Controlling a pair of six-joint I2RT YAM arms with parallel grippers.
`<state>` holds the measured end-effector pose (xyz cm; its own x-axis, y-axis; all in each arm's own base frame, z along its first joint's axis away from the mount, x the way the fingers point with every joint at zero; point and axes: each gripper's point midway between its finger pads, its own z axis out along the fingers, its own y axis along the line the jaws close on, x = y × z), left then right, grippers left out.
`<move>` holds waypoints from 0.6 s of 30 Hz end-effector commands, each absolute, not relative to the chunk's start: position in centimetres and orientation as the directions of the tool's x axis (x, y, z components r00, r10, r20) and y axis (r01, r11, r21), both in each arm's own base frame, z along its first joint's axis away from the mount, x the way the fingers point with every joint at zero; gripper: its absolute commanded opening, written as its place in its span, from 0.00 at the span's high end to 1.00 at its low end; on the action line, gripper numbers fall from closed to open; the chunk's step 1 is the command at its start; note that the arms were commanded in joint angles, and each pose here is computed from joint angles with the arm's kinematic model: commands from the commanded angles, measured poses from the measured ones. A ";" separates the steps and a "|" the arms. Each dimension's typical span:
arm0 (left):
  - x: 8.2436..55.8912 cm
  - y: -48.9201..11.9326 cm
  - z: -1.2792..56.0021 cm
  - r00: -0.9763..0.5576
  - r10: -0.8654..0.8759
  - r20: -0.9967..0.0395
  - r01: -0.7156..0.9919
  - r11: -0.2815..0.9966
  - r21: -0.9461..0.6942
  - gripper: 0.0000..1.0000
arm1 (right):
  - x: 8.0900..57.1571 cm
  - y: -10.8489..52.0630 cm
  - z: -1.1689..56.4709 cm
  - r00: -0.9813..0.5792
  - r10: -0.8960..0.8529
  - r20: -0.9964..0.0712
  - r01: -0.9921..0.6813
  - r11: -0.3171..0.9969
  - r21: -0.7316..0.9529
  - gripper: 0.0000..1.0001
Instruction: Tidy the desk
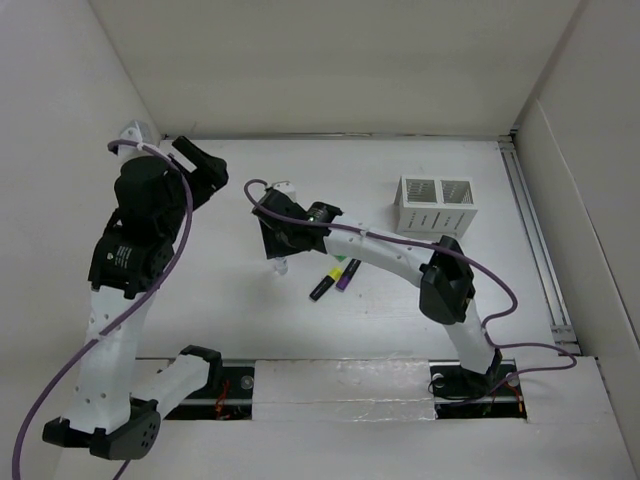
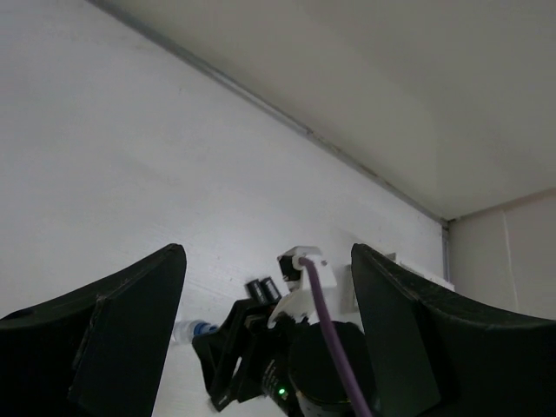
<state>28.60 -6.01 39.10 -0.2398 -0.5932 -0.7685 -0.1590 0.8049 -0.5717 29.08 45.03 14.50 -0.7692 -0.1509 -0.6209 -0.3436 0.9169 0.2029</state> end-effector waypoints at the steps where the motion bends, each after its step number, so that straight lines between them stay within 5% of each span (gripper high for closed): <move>1: 27.5 -4.0 45.4 -0.068 -0.610 -0.789 -0.132 0.790 -0.599 0.27 | 29.6 46.2 16.5 -0.739 -0.121 -0.662 -0.349 0.910 0.223 0.49; 18: 26.1 -3.7 47.2 -0.030 -0.617 -0.786 -0.097 0.785 -0.612 0.27 | 29.9 46.4 14.3 -0.755 -0.139 -0.641 -0.332 0.924 0.191 0.49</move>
